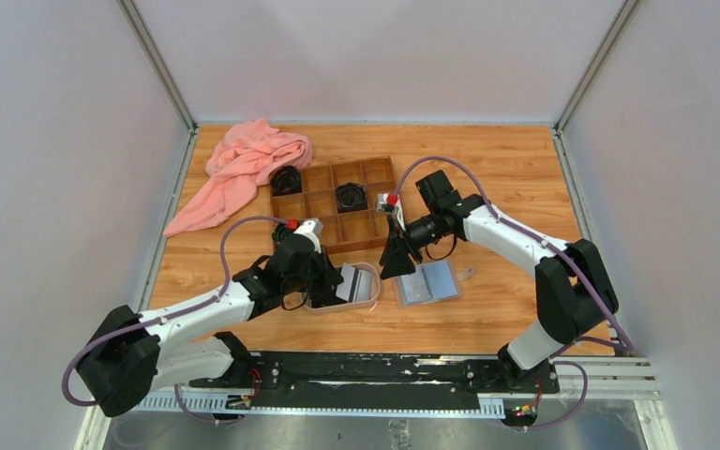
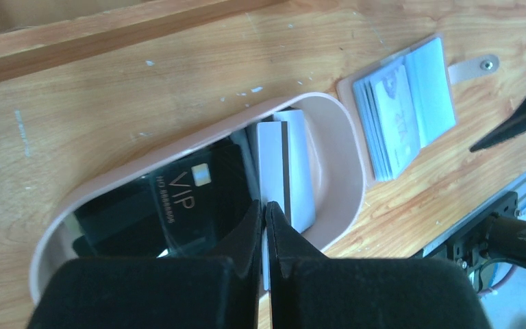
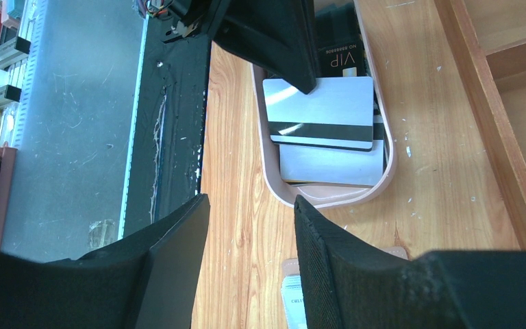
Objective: Put the credit cards into the card holder
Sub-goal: Pick up the credit card from the storage box.
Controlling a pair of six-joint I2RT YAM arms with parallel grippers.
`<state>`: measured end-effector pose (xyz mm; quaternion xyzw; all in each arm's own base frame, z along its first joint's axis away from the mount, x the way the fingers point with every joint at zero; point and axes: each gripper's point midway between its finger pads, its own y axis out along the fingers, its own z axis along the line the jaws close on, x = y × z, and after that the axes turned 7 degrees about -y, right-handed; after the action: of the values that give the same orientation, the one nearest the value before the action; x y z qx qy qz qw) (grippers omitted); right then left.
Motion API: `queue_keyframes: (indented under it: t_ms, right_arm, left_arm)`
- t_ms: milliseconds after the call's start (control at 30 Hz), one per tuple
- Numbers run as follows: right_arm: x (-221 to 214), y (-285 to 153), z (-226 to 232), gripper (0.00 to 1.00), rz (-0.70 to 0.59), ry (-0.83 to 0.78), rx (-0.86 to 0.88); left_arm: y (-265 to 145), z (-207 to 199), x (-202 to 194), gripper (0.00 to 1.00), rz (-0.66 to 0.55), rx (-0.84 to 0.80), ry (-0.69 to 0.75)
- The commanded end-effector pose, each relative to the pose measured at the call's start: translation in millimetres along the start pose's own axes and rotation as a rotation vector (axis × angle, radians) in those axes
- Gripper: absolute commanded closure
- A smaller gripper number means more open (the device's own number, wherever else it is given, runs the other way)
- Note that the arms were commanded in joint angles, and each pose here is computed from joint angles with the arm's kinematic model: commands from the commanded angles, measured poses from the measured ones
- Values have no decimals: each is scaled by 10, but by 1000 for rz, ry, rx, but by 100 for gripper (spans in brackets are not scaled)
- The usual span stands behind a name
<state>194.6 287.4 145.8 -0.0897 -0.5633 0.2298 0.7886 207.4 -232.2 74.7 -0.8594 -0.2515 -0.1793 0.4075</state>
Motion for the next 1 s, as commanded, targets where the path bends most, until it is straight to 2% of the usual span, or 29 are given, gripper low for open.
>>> queue_keyframes:
  t_ms: [0,300,567,733,967]
  right_arm:
    - [-20,32,65,48,-6,10,31]
    - [-66,122,65,48,14,24,52]
    - [62,327,-54,46,43,4,70]
    - [233,416,-270,42,39,-94,66]
    - [308,562,-305,31,33,-407,130]
  left_arm:
    - [1,47,4,100,2,-63,-43]
    - [2,78,-15,100,27,-125,-132]
    - [-100,11,127,100,-51,-175,-20]
    - [-111,44,153,100,-73,-173,54]
    - [-161,21,174,100,-93,-200,136]
